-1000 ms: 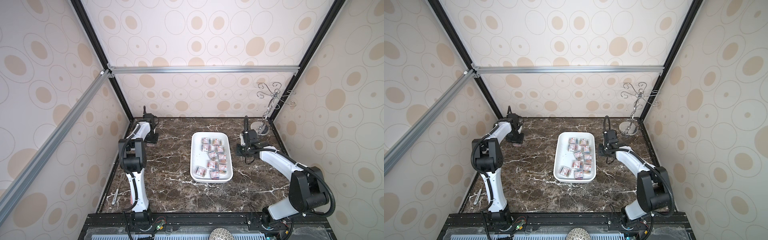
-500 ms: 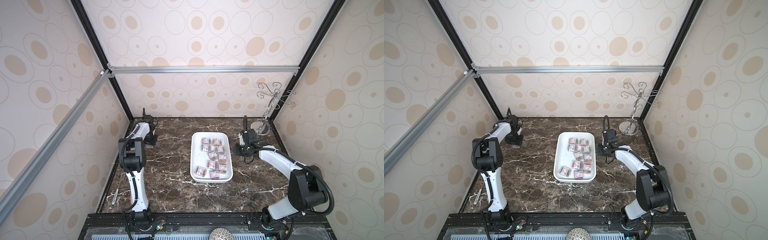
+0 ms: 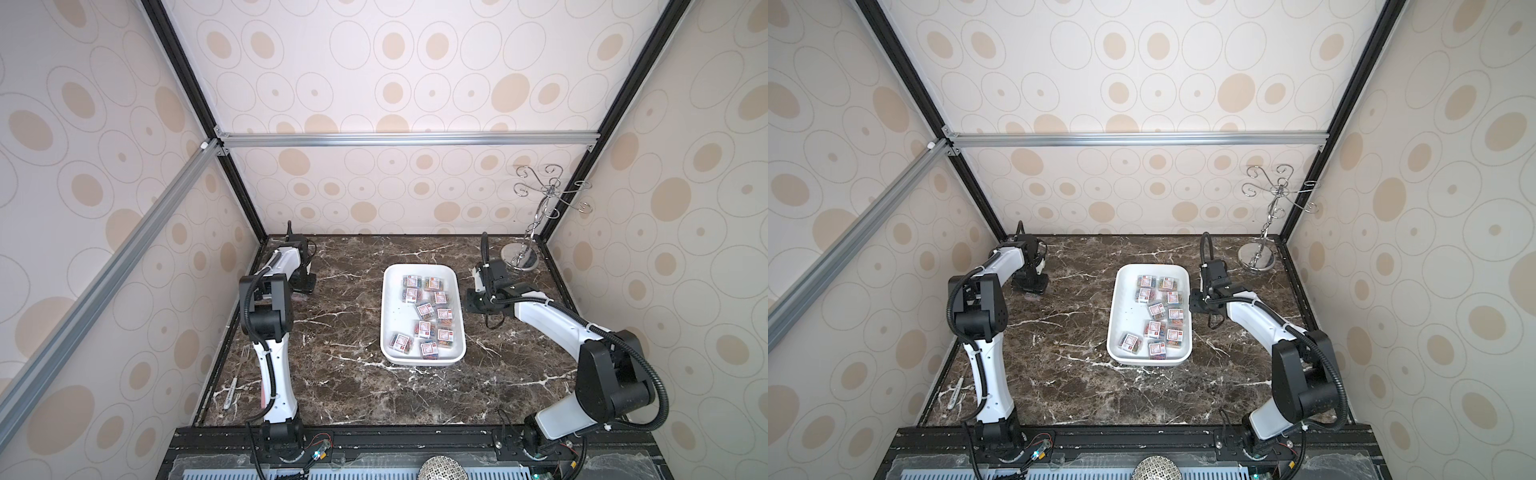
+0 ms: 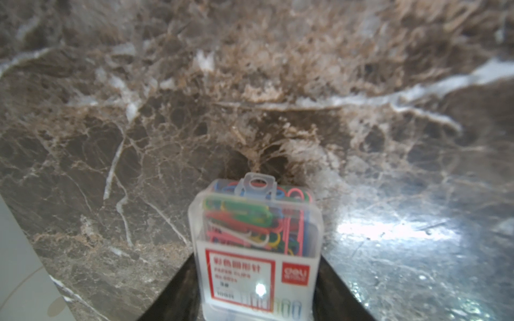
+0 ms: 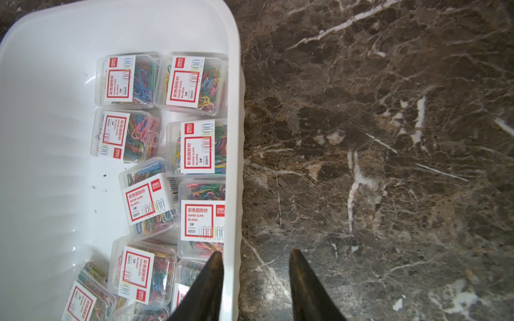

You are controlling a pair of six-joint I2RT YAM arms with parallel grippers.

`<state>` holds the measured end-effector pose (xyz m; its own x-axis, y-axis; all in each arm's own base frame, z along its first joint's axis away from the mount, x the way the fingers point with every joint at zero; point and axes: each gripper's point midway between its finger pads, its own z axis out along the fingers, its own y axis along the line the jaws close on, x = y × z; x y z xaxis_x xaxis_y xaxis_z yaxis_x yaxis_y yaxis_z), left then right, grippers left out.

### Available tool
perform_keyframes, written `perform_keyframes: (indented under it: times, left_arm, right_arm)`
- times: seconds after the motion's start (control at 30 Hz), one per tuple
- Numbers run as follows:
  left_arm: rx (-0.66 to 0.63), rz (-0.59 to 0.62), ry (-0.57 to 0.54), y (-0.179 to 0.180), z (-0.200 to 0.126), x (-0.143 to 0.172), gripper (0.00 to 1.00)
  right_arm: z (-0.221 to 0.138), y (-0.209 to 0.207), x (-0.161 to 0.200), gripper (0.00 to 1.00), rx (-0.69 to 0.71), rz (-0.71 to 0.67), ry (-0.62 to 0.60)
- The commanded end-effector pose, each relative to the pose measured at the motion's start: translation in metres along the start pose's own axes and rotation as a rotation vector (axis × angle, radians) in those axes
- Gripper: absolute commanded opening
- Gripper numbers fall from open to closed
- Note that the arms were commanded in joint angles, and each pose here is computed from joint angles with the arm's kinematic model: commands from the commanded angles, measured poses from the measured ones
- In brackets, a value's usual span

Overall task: Take the paper clips out of the storage box
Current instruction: Place the boxed paper clips at the center of the board.

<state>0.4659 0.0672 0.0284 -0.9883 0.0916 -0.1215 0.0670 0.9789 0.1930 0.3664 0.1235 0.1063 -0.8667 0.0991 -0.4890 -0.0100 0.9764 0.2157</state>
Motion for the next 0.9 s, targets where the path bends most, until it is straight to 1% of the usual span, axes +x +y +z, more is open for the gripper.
perform_keyframes:
  times: [0.0, 0.07, 0.23, 0.4, 0.53, 0.67, 0.77, 0.87]
  left_arm:
    - [0.021, 0.005, 0.025, 0.001, 0.003, 0.006, 0.66]
    - [0.026, -0.004, 0.007, 0.001, 0.000, 0.001, 0.68]
    - [0.026, -0.028, -0.028, 0.003, -0.008, -0.008, 0.68]
    - [0.015, -0.075, -0.123, 0.010, -0.035, -0.028, 0.67]
    - [0.007, -0.110, -0.200, 0.017, -0.059, -0.041, 0.67]
    - [0.021, -0.158, -0.271, 0.019, -0.083, -0.052, 0.66]
    - [0.068, -0.189, -0.342, 0.011, -0.103, -0.063, 0.64]
    - [0.126, -0.212, -0.427, -0.008, -0.127, -0.074, 0.64]
  right_arm:
    - [0.001, 0.004, -0.002, 0.41, 0.014, -0.029, 0.007]
    - [0.002, 0.008, -0.002, 0.42, 0.017, -0.042, 0.007]
    - [0.005, 0.017, -0.001, 0.44, 0.016, -0.069, 0.015]
    - [0.008, 0.021, -0.001, 0.43, 0.028, -0.079, 0.022]
    - [0.015, 0.018, 0.001, 0.40, 0.057, -0.072, 0.046]
    - [0.021, 0.017, 0.002, 0.33, 0.070, -0.066, 0.062]
    - [0.025, 0.013, 0.003, 0.31, 0.094, -0.062, 0.069]
    - [0.028, 0.012, 0.004, 0.28, 0.102, -0.069, 0.075]
